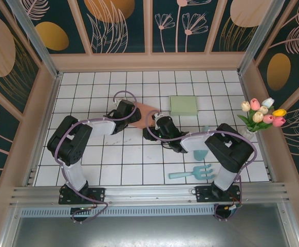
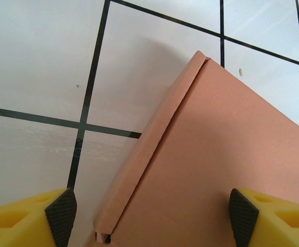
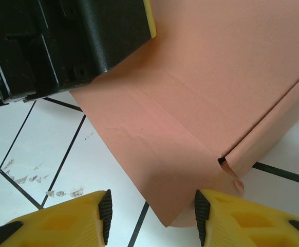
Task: Fold the paper box
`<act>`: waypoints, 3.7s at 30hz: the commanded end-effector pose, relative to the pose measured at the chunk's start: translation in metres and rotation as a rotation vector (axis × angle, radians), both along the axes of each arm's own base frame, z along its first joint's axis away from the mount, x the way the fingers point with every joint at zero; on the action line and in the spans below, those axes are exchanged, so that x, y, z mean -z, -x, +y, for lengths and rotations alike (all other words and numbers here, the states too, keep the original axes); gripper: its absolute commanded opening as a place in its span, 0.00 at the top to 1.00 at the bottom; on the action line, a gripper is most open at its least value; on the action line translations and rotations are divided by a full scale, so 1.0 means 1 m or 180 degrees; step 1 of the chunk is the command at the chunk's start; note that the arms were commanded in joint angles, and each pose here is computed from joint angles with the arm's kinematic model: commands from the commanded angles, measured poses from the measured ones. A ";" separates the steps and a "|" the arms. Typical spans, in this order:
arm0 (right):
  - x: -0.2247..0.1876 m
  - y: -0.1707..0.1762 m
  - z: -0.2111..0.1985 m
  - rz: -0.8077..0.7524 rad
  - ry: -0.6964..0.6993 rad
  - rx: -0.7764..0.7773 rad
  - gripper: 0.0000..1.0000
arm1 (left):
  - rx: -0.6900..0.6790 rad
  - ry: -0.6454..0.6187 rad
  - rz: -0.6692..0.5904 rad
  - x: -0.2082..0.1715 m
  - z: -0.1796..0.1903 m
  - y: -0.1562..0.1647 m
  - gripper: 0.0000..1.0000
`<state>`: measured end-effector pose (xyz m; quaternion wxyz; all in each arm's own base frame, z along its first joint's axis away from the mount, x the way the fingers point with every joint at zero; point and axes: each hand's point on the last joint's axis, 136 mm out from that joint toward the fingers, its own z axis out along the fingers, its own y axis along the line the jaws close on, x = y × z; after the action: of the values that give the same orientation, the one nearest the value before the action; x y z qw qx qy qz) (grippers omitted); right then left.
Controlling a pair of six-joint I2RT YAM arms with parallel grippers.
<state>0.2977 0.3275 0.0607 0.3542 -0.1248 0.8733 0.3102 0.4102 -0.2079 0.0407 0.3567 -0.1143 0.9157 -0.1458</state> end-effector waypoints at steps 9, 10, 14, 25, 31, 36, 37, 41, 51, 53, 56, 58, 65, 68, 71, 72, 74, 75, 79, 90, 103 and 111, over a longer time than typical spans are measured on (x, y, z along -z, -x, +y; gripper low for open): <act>0.002 -0.012 0.001 0.0083 -0.0150 0.0110 0.48 | -0.0005 -0.0322 0.0382 0.034 0.020 0.025 0.22; 0.002 -0.012 0.001 0.0087 -0.0164 0.0113 0.48 | 0.0003 -0.0321 0.0384 0.034 0.020 0.025 0.22; 0.004 -0.011 0.003 0.0130 -0.0217 0.0083 0.49 | 0.0003 -0.0326 0.0399 0.036 0.020 0.026 0.22; 0.010 -0.013 -0.012 0.0139 -0.0096 0.0279 0.47 | -0.0013 -0.0357 0.0393 0.037 0.022 0.026 0.22; 0.010 -0.013 -0.012 0.0150 -0.0129 0.0301 0.45 | -0.0002 -0.0343 0.0405 0.038 0.021 0.027 0.22; 0.009 -0.013 -0.005 0.0171 -0.0196 0.0229 0.46 | -0.0003 -0.0342 0.0400 0.037 0.021 0.026 0.22; 0.009 -0.013 -0.003 0.0177 -0.0207 0.0208 0.46 | -0.0001 -0.0342 0.0402 0.037 0.021 0.026 0.22; 0.008 -0.012 0.002 0.0173 -0.0238 0.0131 0.48 | -0.0003 -0.0340 0.0399 0.036 0.021 0.027 0.22; 0.008 -0.018 0.000 0.0044 -0.0052 0.0100 0.52 | 0.0005 -0.0340 0.0409 0.038 0.021 0.027 0.22; 0.008 -0.020 0.000 0.0003 0.0014 0.0089 0.53 | 0.0008 -0.0341 0.0410 0.038 0.020 0.026 0.22; 0.007 -0.022 0.000 -0.0055 0.0052 0.0068 0.53 | 0.0011 -0.0340 0.0415 0.039 0.021 0.027 0.22; 0.007 -0.023 0.001 -0.0078 0.0072 0.0062 0.52 | 0.0015 -0.0336 0.0414 0.039 0.020 0.027 0.23; 0.013 -0.028 -0.002 -0.0146 0.0230 0.0078 0.53 | 0.0010 -0.0338 0.0412 0.039 0.021 0.028 0.23; 0.015 -0.029 -0.003 -0.0154 0.0269 0.0077 0.53 | 0.0020 -0.0338 0.0409 0.038 0.021 0.028 0.23; 0.018 -0.033 -0.008 -0.0195 0.0368 0.0151 0.53 | 0.0024 -0.0345 0.0417 0.039 0.021 0.028 0.23; 0.019 -0.034 -0.010 -0.0206 0.0392 0.0164 0.53 | 0.0023 -0.0348 0.0422 0.040 0.021 0.028 0.24; 0.021 -0.035 -0.011 -0.0224 0.0436 0.0177 0.54 | 0.0027 -0.0353 0.0423 0.041 0.021 0.028 0.24; 0.021 -0.035 -0.012 -0.0233 0.0449 0.0178 0.54 | 0.0025 -0.0351 0.0427 0.041 0.021 0.028 0.24; 0.024 -0.038 -0.014 -0.0283 0.0505 0.0195 0.55 | 0.0044 -0.0343 0.0441 0.044 0.019 0.028 0.29; 0.031 -0.047 -0.027 -0.0452 0.0576 0.0310 0.56 | 0.0038 -0.0418 0.0515 0.058 0.023 0.031 0.29; 0.031 -0.060 -0.046 -0.0503 0.0432 0.0420 0.56 | 0.0045 -0.0384 0.0595 0.070 0.021 0.035 0.30; 0.012 -0.056 -0.032 -0.0452 0.0176 0.0294 0.52 | 0.0075 -0.0213 0.0579 0.061 0.012 0.032 0.29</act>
<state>0.3517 0.2919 0.0365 0.4200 -0.1189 0.8677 0.2378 0.4226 -0.2100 0.0392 0.3776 -0.1239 0.9038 -0.1588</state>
